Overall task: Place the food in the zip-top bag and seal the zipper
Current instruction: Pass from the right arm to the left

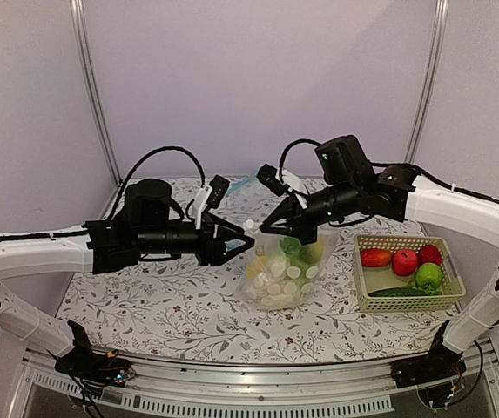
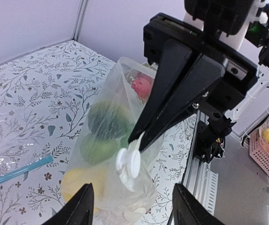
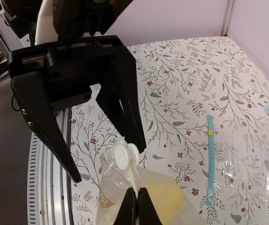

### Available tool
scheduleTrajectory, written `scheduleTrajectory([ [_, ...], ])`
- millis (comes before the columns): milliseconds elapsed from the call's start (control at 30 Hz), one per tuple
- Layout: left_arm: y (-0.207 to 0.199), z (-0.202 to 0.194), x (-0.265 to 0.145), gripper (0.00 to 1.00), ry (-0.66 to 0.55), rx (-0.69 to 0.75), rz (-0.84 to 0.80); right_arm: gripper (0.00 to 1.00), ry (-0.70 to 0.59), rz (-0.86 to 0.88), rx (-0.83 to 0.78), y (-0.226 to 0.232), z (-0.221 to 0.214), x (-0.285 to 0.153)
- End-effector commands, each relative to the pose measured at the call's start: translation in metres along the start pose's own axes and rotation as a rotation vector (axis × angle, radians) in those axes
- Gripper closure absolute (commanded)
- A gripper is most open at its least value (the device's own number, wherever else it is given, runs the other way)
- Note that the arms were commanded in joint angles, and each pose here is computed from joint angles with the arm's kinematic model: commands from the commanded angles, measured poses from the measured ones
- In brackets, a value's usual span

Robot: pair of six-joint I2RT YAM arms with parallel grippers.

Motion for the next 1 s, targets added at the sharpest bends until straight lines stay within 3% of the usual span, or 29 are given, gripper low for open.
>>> scheduleTrajectory([
  [0,-0.001,0.002,0.003,0.45,-0.038,0.005,0.009,1.0,-0.05,-0.045,-0.004,-0.002,0.014,-0.009],
  [300,-0.001,0.004,0.006,0.57,-0.049,-0.007,0.006,1.0,-0.044,-0.053,0.002,-0.002,0.011,-0.009],
  [533,0.001,0.002,0.014,0.6,-0.042,-0.03,-0.005,1.0,-0.044,-0.059,0.003,-0.003,0.01,-0.009],
  [800,0.001,0.003,0.015,0.82,-0.046,-0.031,-0.002,1.0,-0.043,-0.061,0.005,-0.002,0.008,-0.01],
  [867,0.001,0.002,0.016,0.92,-0.04,-0.029,-0.005,0.95,-0.044,-0.066,0.004,-0.002,0.008,-0.011],
  [967,0.0,0.0,0.016,1.0,-0.027,-0.019,-0.006,0.81,-0.06,-0.075,0.002,-0.002,0.011,-0.015],
])
Point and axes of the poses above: each gripper's point midway between its finger pads, its own x axis out along the fingers, its own y axis along the line the jaws close on, z = x × y, the point moved 3 cm from there along -x, back along the fingers, and after that the axes turned 10 degrees about -x, right-handed, at the moved point
